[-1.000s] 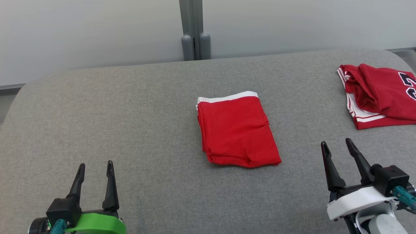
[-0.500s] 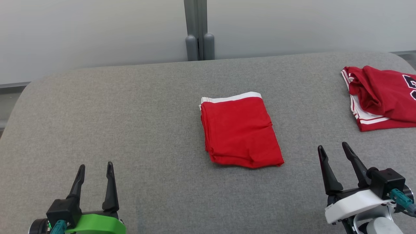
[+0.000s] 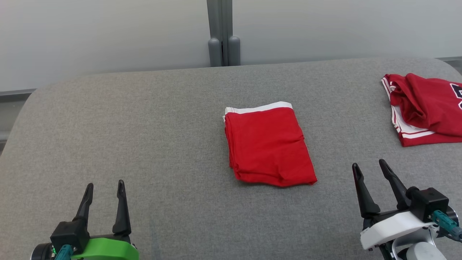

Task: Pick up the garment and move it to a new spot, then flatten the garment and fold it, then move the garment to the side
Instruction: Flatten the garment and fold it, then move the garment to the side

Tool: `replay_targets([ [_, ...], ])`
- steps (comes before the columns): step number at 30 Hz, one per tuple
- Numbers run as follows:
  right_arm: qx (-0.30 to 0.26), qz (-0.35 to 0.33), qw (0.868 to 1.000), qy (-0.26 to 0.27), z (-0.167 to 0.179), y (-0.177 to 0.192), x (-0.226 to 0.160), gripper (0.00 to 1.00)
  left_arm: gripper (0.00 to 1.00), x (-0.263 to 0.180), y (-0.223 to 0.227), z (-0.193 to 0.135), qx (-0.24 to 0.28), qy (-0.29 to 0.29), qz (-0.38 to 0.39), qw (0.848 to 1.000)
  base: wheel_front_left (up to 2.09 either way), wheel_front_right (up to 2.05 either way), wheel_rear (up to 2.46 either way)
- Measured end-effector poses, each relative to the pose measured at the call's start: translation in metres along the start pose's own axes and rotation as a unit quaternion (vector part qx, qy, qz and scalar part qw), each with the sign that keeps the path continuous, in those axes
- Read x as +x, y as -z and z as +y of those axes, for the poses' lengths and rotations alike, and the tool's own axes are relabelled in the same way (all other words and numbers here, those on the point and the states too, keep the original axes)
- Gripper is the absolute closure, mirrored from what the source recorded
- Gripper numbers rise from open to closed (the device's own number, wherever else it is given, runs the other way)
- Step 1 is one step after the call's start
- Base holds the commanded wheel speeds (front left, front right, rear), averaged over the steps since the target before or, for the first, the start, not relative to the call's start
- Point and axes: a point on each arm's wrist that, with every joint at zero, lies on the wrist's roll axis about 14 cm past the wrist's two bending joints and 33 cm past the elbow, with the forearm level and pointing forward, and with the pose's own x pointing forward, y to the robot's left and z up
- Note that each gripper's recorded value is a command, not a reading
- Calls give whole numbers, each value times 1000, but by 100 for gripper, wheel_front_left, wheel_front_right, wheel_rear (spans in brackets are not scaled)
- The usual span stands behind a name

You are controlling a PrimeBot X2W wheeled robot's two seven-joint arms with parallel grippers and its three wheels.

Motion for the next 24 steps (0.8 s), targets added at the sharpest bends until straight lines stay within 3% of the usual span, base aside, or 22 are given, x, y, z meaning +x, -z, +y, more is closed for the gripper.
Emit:
replay_targets([
  [12,-2,2,1000,-5,2,1,5,0,0,0,4,1,0,-1,5,1000,0,0,0],
  [24,-50,-33,995,-78,28,-28,71,0,0,4,5,0,-1,-2,8,1000,0,0,0],
])
